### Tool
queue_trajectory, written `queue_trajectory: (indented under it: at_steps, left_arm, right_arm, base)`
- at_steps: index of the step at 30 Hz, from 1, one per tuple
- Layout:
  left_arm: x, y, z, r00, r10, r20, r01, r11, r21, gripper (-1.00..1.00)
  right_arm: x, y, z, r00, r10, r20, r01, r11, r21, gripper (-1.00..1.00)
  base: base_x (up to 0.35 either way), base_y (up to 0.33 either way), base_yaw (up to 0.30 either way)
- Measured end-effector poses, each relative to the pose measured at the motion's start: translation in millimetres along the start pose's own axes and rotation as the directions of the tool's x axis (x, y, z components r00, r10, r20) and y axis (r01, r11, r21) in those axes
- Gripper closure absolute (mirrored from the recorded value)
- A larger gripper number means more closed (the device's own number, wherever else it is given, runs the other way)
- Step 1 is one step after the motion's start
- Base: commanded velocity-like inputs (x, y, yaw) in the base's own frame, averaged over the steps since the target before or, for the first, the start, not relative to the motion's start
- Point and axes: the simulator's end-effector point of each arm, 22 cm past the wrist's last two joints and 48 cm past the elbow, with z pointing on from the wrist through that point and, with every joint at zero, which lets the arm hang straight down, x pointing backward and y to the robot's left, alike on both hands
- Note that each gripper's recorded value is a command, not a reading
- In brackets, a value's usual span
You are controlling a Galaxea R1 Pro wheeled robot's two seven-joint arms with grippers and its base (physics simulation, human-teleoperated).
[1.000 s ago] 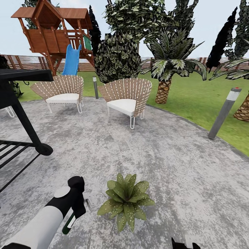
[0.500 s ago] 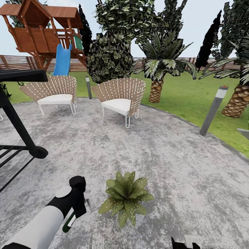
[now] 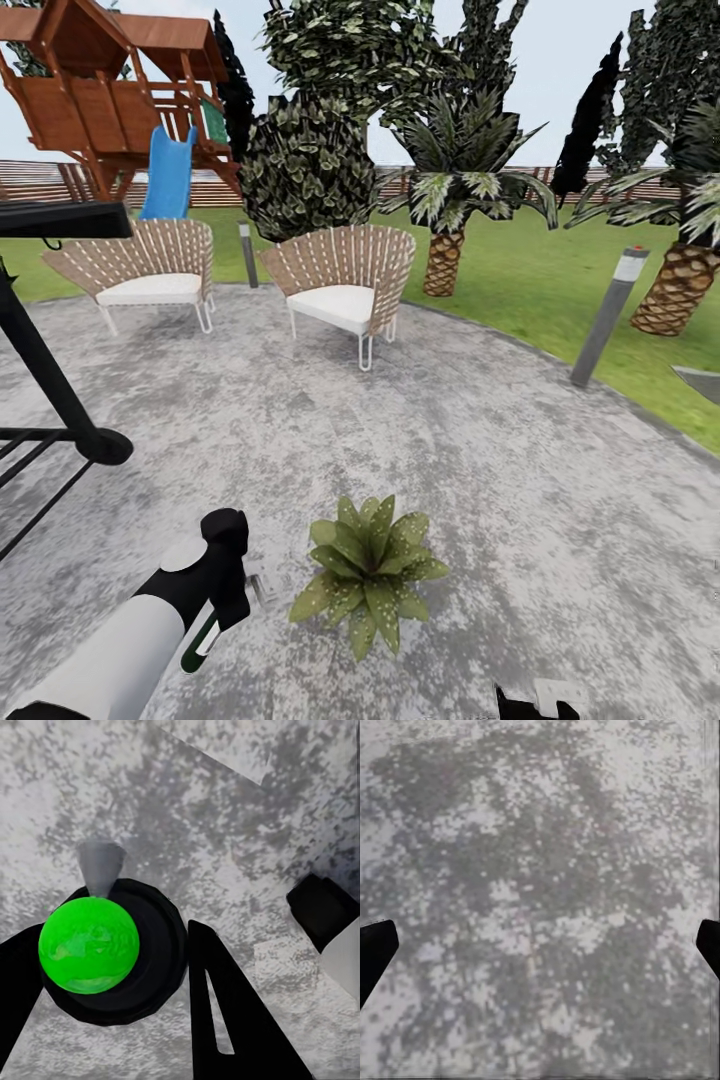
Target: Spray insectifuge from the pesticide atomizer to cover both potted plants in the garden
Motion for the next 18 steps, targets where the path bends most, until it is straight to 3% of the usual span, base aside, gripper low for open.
queue_trajectory:
  at_steps: [8,11,13,18]
  left_arm:
    - [0.5,0.3,0.2,1.0,0.0,-0.001,0.0,1.0,0.0,1.0]
    - [9.3,-5.6,9.6,1.0,-0.005,-0.023,0.005,1.0,0.021,1.0]
    - [27.9,-18.3,27.8,0.998,-0.008,-0.07,0.012,0.998,0.06,1.0]
    - [29.4,-19.1,28.8,0.997,-0.007,-0.071,0.012,0.998,0.061,1.0]
  right_arm:
    - [0.1,0.0,0.0,1.0,0.0,0.0,0.0,1.0,0.0,-1.0]
    - [0.5,0.1,-0.1,1.0,0.0,-0.001,0.0,1.0,0.0,-1.0]
    - [0.5,0.1,0.0,1.0,0.0,-0.001,0.0,1.0,0.0,-1.0]
    - [0.6,0.1,-0.1,1.0,0.0,-0.002,0.0,1.0,0.001,-1.0]
  base:
    - [-0.023,0.0,-0.298]
    - [-0.031,0.0,-0.292]
    - [-0.002,0.0,-0.09]
    - [-0.071,0.198,-0.007]
